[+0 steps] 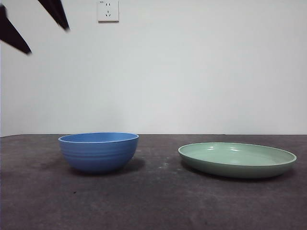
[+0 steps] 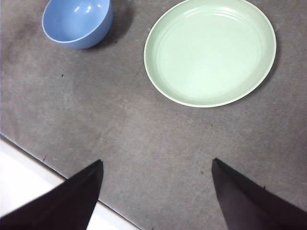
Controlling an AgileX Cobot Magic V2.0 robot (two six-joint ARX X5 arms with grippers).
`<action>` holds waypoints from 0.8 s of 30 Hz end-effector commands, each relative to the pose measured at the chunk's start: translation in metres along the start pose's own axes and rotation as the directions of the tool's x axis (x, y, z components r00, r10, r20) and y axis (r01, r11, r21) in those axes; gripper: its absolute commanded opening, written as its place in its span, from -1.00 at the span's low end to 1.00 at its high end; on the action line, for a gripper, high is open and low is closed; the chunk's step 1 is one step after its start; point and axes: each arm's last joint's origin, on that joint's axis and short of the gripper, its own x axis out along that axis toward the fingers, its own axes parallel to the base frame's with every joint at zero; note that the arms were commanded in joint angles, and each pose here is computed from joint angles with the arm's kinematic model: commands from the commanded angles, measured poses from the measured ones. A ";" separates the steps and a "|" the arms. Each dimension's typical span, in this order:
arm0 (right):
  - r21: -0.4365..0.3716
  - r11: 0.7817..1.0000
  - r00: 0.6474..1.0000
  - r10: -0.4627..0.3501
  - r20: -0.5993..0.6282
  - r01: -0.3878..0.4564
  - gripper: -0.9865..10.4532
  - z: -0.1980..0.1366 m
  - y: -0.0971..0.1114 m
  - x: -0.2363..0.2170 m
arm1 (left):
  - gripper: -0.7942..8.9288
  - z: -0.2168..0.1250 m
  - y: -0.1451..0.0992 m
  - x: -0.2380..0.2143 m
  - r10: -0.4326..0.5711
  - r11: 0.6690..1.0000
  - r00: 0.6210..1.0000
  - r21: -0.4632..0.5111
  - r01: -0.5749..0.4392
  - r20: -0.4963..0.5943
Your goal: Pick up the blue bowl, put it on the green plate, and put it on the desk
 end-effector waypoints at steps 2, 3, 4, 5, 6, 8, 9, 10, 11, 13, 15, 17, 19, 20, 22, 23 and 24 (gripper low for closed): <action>-0.004 1.000 1.000 0.003 0.020 -0.003 -0.19 0.004 0.002 -0.003 | 0.12 0.016 0.000 0.030 0.047 0.998 0.998 0.040 -0.045 -0.051; -0.004 1.000 1.000 0.003 0.020 -0.003 -0.19 0.004 0.002 -0.003 | 0.12 0.018 0.001 0.039 0.057 0.998 0.996 0.044 -0.055 -0.062; -0.004 1.000 1.000 0.003 0.020 -0.003 -0.19 0.004 0.002 -0.003 | 0.12 0.020 0.002 0.047 0.062 0.997 0.996 0.047 -0.059 -0.071; -0.004 1.000 1.000 0.003 0.020 -0.003 -0.19 0.004 0.002 -0.003 | 0.12 0.021 0.002 0.055 0.067 0.997 0.995 0.049 -0.063 -0.078; -0.004 1.000 1.000 0.003 0.020 -0.003 -0.19 0.004 0.002 -0.003 | 0.12 0.022 0.004 0.065 0.077 0.996 0.993 0.051 -0.073 -0.086; -0.004 1.000 1.000 0.003 0.020 -0.003 -0.19 0.004 0.002 -0.003 | 0.12 0.024 0.007 0.080 0.103 0.994 0.989 0.053 -0.098 -0.102; -0.004 1.000 1.000 0.003 0.020 -0.003 -0.19 0.004 0.002 -0.003 | 0.12 0.023 0.009 0.089 0.120 0.992 0.986 0.055 -0.114 -0.119; -0.004 1.000 1.000 0.003 0.020 -0.003 -0.19 0.004 0.002 -0.003 | 0.12 0.023 0.011 0.095 0.131 0.991 0.982 0.056 -0.125 -0.134; -0.004 1.000 1.000 0.003 0.020 -0.003 -0.19 0.004 0.002 -0.003 | 0.12 0.022 0.012 0.102 0.136 0.990 0.979 0.056 -0.129 -0.149; -0.005 1.000 1.000 0.003 0.020 -0.002 -0.19 0.004 0.002 -0.003 | 0.11 0.021 0.016 0.115 0.142 0.989 0.974 0.056 -0.134 -0.178; -0.004 1.000 1.000 0.003 0.020 -0.002 -0.19 0.004 0.002 -0.003 | 0.11 0.020 0.019 0.128 0.149 0.989 0.969 0.055 -0.140 -0.196; -0.004 1.000 1.000 0.003 0.020 -0.003 -0.19 0.004 0.002 -0.003 | 0.11 0.019 0.022 0.137 0.159 0.987 0.965 0.056 -0.151 -0.210; -0.004 1.000 1.000 0.003 0.020 -0.002 -0.19 0.004 0.002 -0.003 | 0.11 0.017 0.025 0.147 0.164 0.986 0.961 0.055 -0.155 -0.221; -0.004 1.000 1.000 0.003 0.020 -0.002 -0.19 0.004 0.002 -0.003 | 0.11 0.017 0.026 0.151 0.164 0.986 0.960 0.054 -0.156 -0.227; -0.005 1.000 1.000 0.003 0.020 -0.003 -0.19 0.004 0.002 -0.003 | 0.11 0.015 0.028 0.159 0.166 0.986 0.956 0.053 -0.158 -0.241; -0.005 1.000 1.000 0.003 0.020 -0.003 -0.19 0.004 0.002 -0.003 | 0.11 0.014 0.029 0.163 0.166 0.986 0.955 0.053 -0.158 -0.246; -0.004 1.000 1.000 0.003 0.020 -0.002 -0.19 0.004 0.002 -0.003 | 0.11 0.013 0.030 0.166 0.167 0.986 0.953 0.051 -0.159 -0.252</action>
